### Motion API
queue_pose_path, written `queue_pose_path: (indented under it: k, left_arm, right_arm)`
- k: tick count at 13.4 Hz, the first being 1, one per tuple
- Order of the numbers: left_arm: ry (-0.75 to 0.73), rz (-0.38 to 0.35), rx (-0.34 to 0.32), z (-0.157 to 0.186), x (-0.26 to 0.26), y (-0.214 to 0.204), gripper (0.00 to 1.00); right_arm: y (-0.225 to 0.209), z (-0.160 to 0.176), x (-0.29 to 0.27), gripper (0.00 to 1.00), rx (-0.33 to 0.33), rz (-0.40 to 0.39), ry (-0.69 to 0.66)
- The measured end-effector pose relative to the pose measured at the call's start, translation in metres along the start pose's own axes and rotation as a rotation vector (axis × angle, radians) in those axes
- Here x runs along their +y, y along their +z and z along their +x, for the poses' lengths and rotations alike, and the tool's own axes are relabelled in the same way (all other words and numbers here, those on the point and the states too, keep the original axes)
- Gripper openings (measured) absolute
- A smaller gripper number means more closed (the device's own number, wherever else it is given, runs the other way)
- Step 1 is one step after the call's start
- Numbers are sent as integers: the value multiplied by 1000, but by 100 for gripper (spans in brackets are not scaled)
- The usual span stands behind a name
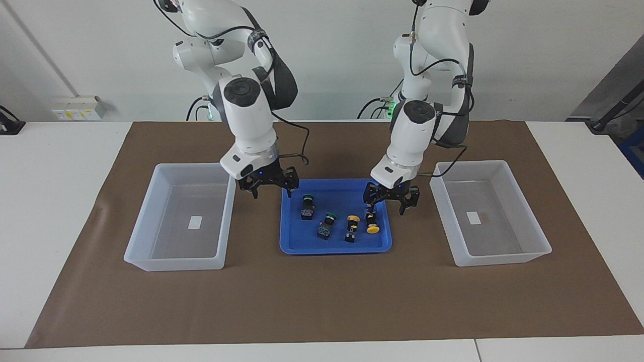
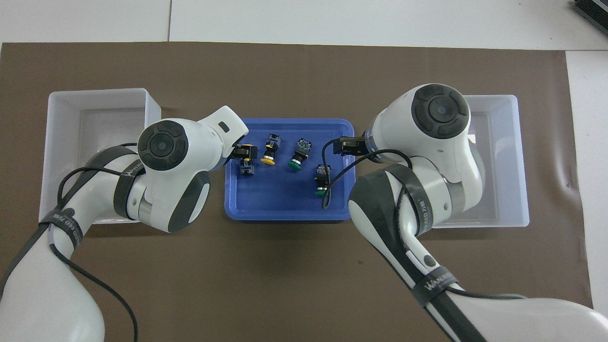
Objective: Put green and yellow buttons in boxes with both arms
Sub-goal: 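Grasp a yellow button with the left gripper while the right grasps a green one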
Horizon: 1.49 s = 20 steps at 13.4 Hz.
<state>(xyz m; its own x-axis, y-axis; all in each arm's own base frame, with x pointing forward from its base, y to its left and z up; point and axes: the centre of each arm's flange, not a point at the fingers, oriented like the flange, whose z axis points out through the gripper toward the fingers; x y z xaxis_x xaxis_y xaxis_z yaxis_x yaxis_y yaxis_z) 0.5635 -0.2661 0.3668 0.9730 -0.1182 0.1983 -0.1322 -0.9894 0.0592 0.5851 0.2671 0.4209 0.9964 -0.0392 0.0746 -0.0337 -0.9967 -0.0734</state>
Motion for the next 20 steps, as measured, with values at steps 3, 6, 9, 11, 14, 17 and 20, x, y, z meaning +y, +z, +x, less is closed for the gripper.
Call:
queue_pose_path:
  k: [3, 6, 9, 11, 14, 17, 20]
  left_arm:
    - [-61, 2, -8, 1, 2, 7, 92]
    - [-81, -2, -24, -2, 8, 18, 78]
    - [-74, -1, -39, -5, 14, 34, 78]
    - [-60, -2, -50, -9, 23, 41, 78]
    - [-44, 0, -61, -14, 32, 47, 73]
    - [-39, 1, -68, -16, 36, 49, 33]
    - [-59, 1, -45, -4, 28, 27, 33]
  right_arm:
    - [39, -14, -22, 100, 14, 10, -33]
    - [79, -29, -35, 100, 22, 16, -63]
    - [110, -40, -52, 100, 10, 12, -94]
    - [115, -42, -51, 100, 3, 8, -95]
    - [119, -44, -50, 99, -4, 3, -99]
    - [122, -47, -49, 75, -11, -1, -107]
    - [123, -48, -49, 48, -12, -2, -106]
